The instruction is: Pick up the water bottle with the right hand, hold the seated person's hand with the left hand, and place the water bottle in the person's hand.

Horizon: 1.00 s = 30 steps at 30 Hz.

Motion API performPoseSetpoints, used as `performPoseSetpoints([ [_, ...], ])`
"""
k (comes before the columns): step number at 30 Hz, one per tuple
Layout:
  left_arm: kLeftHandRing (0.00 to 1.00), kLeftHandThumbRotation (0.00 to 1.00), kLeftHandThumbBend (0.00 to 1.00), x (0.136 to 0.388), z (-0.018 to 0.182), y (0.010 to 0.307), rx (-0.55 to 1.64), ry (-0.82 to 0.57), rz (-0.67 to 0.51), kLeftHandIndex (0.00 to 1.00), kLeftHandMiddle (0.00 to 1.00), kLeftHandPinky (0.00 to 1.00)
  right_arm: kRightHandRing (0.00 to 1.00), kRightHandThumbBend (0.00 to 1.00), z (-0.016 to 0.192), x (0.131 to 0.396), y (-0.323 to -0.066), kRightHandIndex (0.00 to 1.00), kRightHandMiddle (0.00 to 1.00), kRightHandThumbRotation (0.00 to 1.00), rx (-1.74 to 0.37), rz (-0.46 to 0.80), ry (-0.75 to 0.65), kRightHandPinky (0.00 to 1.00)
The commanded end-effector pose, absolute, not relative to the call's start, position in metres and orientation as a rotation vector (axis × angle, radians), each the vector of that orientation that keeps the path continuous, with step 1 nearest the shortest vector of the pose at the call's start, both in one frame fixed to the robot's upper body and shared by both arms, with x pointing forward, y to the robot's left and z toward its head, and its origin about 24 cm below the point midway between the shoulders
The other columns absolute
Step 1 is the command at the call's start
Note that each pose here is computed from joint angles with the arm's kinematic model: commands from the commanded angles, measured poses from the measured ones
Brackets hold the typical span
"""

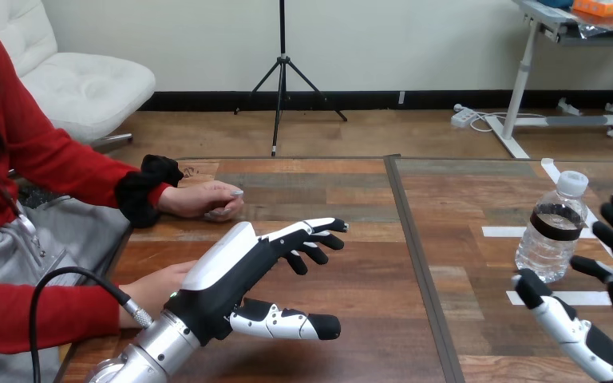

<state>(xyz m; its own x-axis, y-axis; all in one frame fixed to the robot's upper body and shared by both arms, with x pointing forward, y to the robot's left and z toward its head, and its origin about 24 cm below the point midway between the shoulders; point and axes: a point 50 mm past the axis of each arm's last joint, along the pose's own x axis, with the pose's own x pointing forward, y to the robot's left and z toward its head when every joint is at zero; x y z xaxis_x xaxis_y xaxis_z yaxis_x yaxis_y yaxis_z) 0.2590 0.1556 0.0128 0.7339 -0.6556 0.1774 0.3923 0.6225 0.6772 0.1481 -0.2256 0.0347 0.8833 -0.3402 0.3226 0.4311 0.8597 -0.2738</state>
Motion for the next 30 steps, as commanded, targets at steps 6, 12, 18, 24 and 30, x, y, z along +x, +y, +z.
performPoseSetpoints([
  [6, 0.72, 0.78, 1.0, 0.265, 0.024, 0.159, 0.66, -0.497, -0.576, 0.84, 0.79, 0.61, 0.89, 1.0, 0.041, 0.151, -0.231, 0.93, 0.92, 0.53, -0.33, -0.461, -0.335, 0.72],
  [12, 0.73, 0.79, 1.0, 0.265, 0.025, 0.16, 0.651, -0.499, -0.573, 0.85, 0.8, 0.62, 0.89, 1.0, 0.038, 0.152, -0.236, 0.92, 0.91, 0.54, -0.33, -0.499, -0.31, 0.71],
  [18, 0.73, 0.79, 1.0, 0.266, 0.027, 0.162, 0.656, -0.504, -0.571, 0.85, 0.8, 0.62, 0.89, 1.0, 0.034, 0.155, -0.242, 0.93, 0.91, 0.54, -0.33, -0.523, -0.288, 0.7],
  [24, 0.74, 0.79, 1.0, 0.266, 0.028, 0.164, 0.662, -0.507, -0.579, 0.86, 0.81, 0.62, 0.9, 1.0, 0.029, 0.158, -0.248, 0.93, 0.92, 0.56, -0.331, -0.544, -0.255, 0.7],
  [30, 0.74, 0.79, 1.0, 0.264, 0.029, 0.165, 0.662, -0.507, -0.579, 0.87, 0.82, 0.63, 0.91, 1.0, 0.024, 0.162, -0.254, 0.94, 0.93, 0.56, -0.325, -0.559, -0.221, 0.71],
])
